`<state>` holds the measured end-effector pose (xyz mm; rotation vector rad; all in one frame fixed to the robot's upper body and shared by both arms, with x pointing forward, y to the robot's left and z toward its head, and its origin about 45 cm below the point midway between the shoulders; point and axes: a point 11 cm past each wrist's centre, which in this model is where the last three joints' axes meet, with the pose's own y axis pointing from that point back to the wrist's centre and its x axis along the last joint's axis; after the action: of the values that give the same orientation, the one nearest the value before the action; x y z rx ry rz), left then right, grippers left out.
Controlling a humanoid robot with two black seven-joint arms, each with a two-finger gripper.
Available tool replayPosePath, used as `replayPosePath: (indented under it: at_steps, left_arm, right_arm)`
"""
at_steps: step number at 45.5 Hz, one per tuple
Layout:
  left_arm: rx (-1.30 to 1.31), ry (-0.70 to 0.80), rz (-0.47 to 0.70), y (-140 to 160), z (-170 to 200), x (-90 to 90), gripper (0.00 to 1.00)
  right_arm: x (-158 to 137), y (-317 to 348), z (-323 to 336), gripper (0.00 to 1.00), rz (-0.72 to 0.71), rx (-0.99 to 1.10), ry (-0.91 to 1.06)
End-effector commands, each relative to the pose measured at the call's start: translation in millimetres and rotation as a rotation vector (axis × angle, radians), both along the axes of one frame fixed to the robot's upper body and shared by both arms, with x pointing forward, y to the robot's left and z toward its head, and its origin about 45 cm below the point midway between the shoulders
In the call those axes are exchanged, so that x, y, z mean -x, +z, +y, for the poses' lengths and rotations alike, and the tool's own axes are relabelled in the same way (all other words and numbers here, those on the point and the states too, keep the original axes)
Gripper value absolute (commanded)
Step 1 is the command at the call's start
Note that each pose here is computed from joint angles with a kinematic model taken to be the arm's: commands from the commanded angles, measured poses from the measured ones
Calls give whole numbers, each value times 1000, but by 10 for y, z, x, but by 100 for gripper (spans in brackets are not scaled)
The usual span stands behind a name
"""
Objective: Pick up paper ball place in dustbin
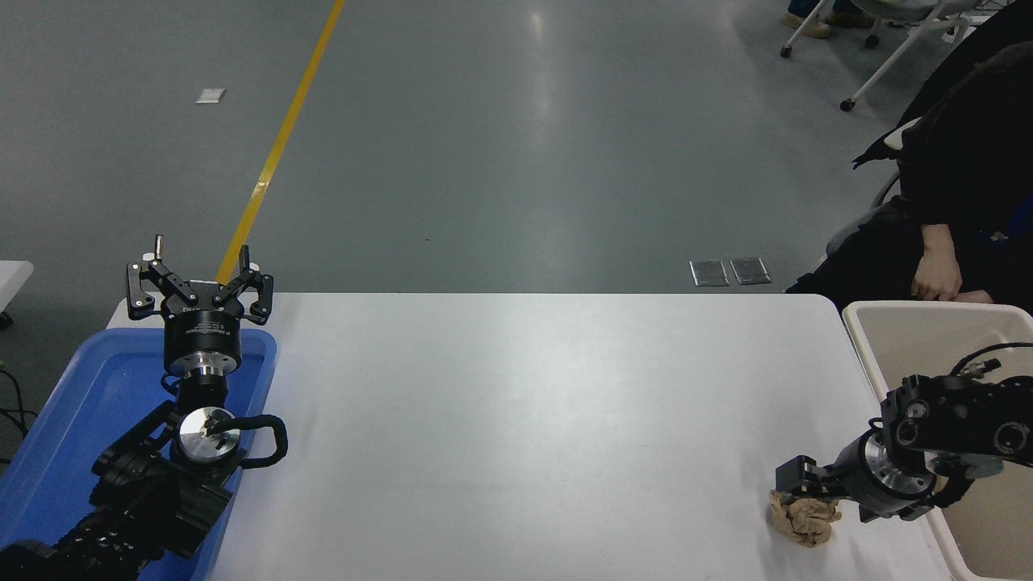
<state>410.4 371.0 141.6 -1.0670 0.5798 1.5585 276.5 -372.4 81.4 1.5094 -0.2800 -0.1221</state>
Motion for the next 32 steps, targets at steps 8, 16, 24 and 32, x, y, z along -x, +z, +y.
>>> replayPosePath:
  at_steps: [8,16,24,32]
  left_arm:
    - [0,0,0,1,1,0,99]
    - [0,0,0,1,1,0,99]
    - [2,-1,0,-5,-14,-1,99]
    - [0,0,0,1,1,0,99]
  right_arm:
    - [50,-182,45,96,-28,3,-18]
    - [60,-225,92,60,-54,-12,-19]
    - [73,-232,121,12,-47,-34,-13]
    - [-33,-54,0,0,-59,-21,-19]
